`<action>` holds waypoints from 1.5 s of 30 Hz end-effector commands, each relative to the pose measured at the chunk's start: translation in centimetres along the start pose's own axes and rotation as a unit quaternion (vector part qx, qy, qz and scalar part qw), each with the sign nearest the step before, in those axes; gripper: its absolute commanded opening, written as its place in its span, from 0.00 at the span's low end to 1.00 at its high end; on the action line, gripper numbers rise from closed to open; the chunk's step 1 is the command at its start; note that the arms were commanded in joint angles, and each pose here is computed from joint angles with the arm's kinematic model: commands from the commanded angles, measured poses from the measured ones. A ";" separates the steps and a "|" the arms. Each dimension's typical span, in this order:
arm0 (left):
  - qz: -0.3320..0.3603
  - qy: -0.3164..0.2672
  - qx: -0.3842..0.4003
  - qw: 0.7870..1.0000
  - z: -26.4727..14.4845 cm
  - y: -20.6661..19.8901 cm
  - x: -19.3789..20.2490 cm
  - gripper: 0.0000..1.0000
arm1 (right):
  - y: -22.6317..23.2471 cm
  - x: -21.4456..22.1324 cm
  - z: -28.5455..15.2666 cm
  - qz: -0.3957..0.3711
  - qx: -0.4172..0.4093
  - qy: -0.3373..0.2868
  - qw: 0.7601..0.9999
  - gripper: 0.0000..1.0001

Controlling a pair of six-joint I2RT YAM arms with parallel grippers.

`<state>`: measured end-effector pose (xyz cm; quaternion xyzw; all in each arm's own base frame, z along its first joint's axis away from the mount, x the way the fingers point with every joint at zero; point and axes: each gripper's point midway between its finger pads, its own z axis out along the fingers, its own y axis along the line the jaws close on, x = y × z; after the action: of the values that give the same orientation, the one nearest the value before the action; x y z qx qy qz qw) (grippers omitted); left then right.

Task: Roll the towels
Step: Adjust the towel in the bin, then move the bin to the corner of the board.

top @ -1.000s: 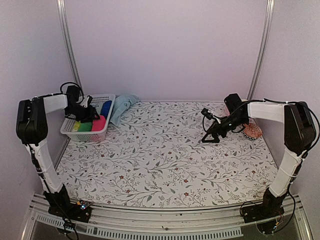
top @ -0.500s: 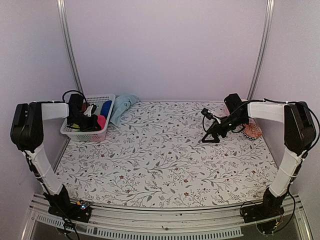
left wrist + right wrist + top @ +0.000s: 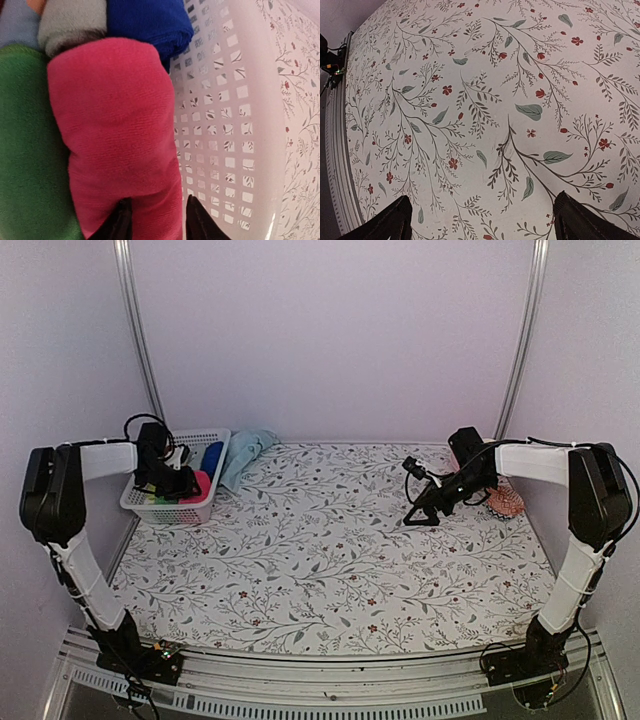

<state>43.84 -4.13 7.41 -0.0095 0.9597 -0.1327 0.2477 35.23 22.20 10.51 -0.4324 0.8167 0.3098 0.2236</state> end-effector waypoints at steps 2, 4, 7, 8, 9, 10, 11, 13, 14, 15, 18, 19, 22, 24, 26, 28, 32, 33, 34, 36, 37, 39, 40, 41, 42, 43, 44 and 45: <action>0.033 -0.091 -0.042 0.994 -5.7 -1.4 -5.5 0.51 | 0.4 -0.8 -0.8 -0.017 0.008 -0.007 1.000 0.99; 0.050 -0.103 -0.040 0.993 -6.5 -2.9 -6.4 0.61 | 0.3 -0.7 -0.8 -0.016 0.008 -0.005 1.000 0.99; 0.079 -0.104 -0.034 0.991 -6.5 -5.7 -7.2 0.77 | 0.2 -0.6 -0.7 -0.018 0.012 -0.003 1.000 0.99; 0.087 -0.102 -0.034 0.990 -6.2 -6.6 -7.4 0.84 | 0.1 -0.5 -0.7 -0.017 0.014 -0.002 1.000 0.99; 0.097 -0.102 -0.036 0.989 -5.9 -7.4 -7.5 0.95 | 0.0 -0.5 -0.7 -0.017 0.016 -0.001 1.000 0.99; 0.106 -0.100 -0.038 0.989 -5.5 -8.2 -7.7 0.97 | 0.0 -0.4 -0.6 -0.018 0.017 0.001 1.000 0.99; 0.114 -0.093 -0.040 0.988 -4.6 -9.0 -7.6 0.97 | -0.1 -0.3 -0.6 -0.017 0.018 0.002 1.000 0.99; 0.125 -0.083 -0.058 0.987 -3.2 -9.4 -7.8 0.97 | -0.2 -0.3 -0.5 -0.018 0.020 0.004 1.000 0.99; 0.130 -0.077 -0.071 0.986 -2.4 -9.3 -7.8 0.97 | -0.3 -0.2 -0.5 -0.018 0.022 0.004 1.000 0.99; 0.137 -0.071 -0.084 0.984 -1.6 -9.3 -7.9 0.97 | -0.3 -0.2 -0.5 -0.018 0.021 0.004 1.000 0.99; 0.157 -0.051 -0.143 0.976 1.2 -7.9 -7.8 0.97 | -0.3 -0.2 -0.6 -0.019 0.022 0.004 1.000 0.99; 0.161 -0.046 -0.169 0.971 1.9 -7.1 -7.7 0.97 | -0.3 -0.3 -0.6 -0.020 0.022 0.004 1.000 0.99; 0.168 -0.038 -0.242 0.955 2.8 -4.6 -7.7 0.97 | -0.1 -0.3 -0.7 -0.023 0.022 0.002 0.999 0.99; 0.166 -0.032 -0.269 0.948 3.0 -3.2 -7.5 0.97 | -0.2 -0.3 -0.7 -0.023 0.023 0.003 0.999 0.99; 0.154 -0.027 -0.275 0.949 3.1 -2.0 -7.2 0.97 | -0.2 -0.3 -0.7 -0.023 0.022 0.002 0.999 0.99; 0.135 -0.024 -0.278 0.951 2.9 -0.3 -6.9 0.97 | -0.2 -0.3 -0.6 -0.023 0.021 0.002 1.000 0.99; 0.098 -0.032 -0.274 0.956 2.0 2.4 -6.5 0.97 | -0.2 -0.2 -0.5 -0.021 0.020 0.003 1.000 0.99; 0.088 -0.034 -0.268 0.959 1.7 2.8 -6.3 0.97 | -0.2 -0.2 -0.5 -0.021 0.020 0.003 1.000 0.99; 0.078 -0.037 -0.262 0.961 1.5 3.3 -6.2 0.97 | -0.2 -0.2 -0.6 -0.021 0.020 0.003 1.000 0.99; 0.063 -0.042 -0.258 0.963 0.9 4.2 -6.0 0.97 | -0.1 -0.3 -0.6 -0.022 0.021 0.002 1.000 0.99; 0.061 -0.045 -0.257 0.963 0.9 4.5 -5.9 0.97 | -0.1 -0.3 -0.6 -0.022 0.020 0.001 1.000 0.99; 0.062 -0.057 -0.255 0.963 -0.1 4.3 -6.3 0.97 | -0.1 -0.4 -0.7 -0.023 0.021 0.000 1.000 0.99; 0.061 -0.061 -0.258 0.962 -0.5 4.3 -6.5 0.97 | -0.1 -0.4 -0.7 -0.023 0.022 0.000 0.999 0.99; 0.062 -0.064 -0.258 0.962 -0.7 4.3 -6.6 0.97 | -0.2 -0.5 -0.8 -0.024 0.024 -0.002 0.999 0.99; 0.063 -0.068 -0.254 0.963 -0.9 4.1 -6.8 0.97 | -0.2 -0.4 -0.8 -0.023 0.024 -0.001 0.999 0.99; 0.064 -0.070 -0.248 0.964 -0.9 3.8 -6.8 0.97 | -0.2 -0.4 -0.7 -0.023 0.025 0.000 0.999 0.99; 0.066 -0.075 -0.242 0.965 -1.2 3.3 -7.0 0.97 | -0.2 -0.5 -0.8 -0.024 0.027 -0.001 0.999 0.99; 0.071 -0.080 -0.238 0.965 -1.4 2.8 -7.2 0.97 | -0.3 -0.5 -0.8 -0.023 0.028 0.000 0.999 0.99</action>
<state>49.31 0.33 8.48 -0.0135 0.9493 0.1292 0.2864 35.59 21.78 10.17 -0.4395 0.8192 0.2904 0.2270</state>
